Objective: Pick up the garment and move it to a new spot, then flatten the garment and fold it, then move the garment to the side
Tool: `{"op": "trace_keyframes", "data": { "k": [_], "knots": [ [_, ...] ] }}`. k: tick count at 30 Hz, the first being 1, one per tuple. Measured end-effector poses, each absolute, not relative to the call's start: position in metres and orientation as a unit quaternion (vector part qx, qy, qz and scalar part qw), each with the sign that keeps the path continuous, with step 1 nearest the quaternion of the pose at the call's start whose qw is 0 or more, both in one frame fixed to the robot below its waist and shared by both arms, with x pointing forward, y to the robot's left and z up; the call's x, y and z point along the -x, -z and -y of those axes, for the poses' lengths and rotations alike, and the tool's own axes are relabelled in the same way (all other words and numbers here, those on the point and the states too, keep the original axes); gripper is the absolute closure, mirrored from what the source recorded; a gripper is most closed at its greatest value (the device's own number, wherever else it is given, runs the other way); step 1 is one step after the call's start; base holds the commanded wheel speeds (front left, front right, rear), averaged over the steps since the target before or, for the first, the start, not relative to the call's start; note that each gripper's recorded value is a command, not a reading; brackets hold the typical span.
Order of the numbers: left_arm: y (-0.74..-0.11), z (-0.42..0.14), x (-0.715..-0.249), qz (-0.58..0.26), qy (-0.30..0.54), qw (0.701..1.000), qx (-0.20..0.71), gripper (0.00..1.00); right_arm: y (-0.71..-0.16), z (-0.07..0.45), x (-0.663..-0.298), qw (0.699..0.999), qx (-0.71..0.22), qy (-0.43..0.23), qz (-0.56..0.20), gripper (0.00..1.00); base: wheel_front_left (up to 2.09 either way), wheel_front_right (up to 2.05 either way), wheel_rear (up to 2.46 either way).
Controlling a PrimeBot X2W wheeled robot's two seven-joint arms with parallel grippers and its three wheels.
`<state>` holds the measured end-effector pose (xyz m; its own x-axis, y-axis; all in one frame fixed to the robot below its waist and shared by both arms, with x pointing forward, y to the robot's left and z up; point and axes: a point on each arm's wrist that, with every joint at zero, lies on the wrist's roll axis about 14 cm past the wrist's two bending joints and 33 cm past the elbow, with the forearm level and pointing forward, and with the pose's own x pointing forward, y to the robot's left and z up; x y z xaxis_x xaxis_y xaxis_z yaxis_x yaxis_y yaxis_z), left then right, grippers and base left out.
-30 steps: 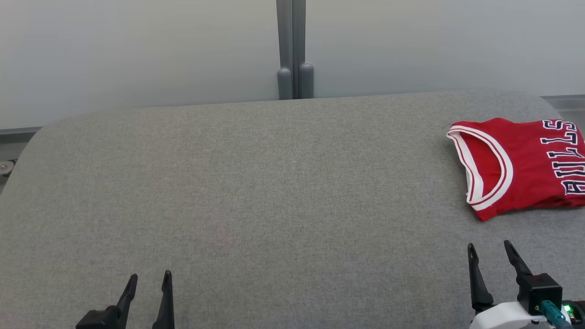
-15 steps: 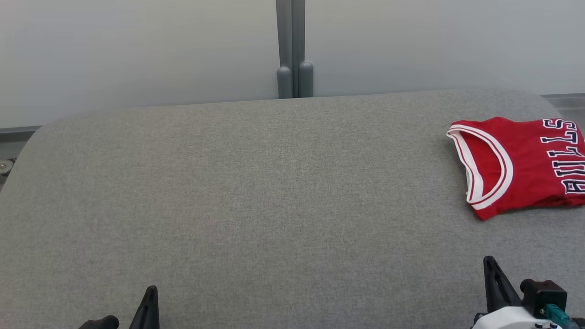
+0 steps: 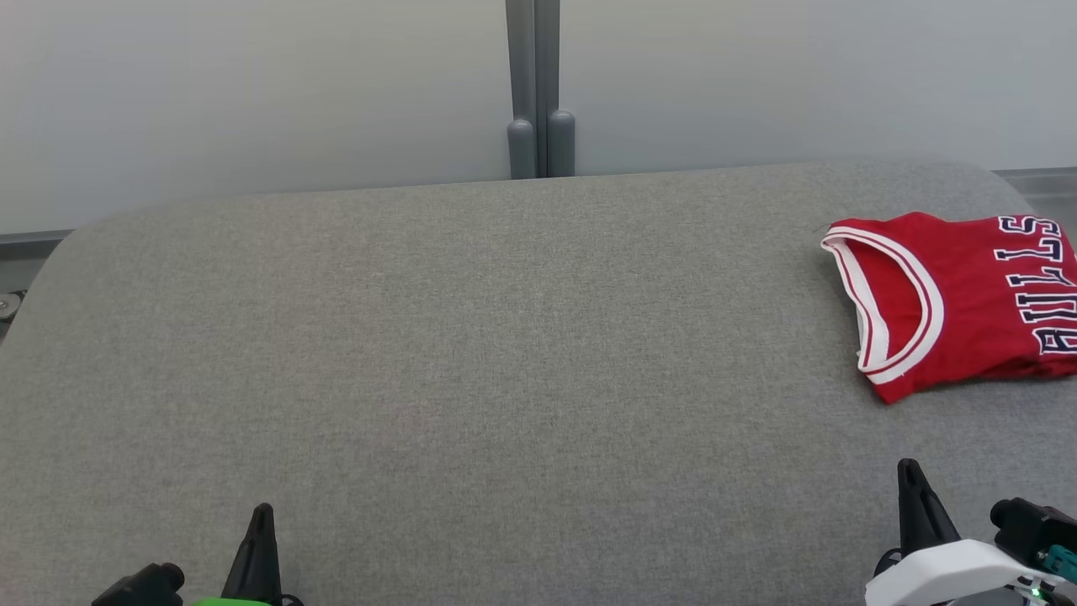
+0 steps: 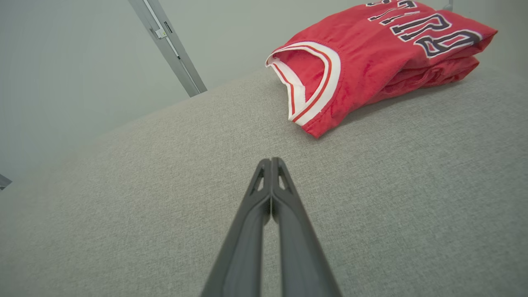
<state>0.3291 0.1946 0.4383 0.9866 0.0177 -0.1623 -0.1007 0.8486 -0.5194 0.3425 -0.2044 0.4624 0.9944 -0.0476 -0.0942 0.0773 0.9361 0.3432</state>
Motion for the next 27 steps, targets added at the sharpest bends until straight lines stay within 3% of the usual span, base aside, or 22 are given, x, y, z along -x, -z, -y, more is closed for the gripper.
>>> {"op": "trace_keyframes", "data": {
  "k": [27],
  "knots": [
    [-0.456, -0.2, -0.35, -0.056, -0.048, 0.897, 0.437, 1.0, -0.472, 0.208, -0.359, 0.922, -0.382, 0.05, -0.033, 1.0, 0.0, 0.0, 0.0]
  ]
}}
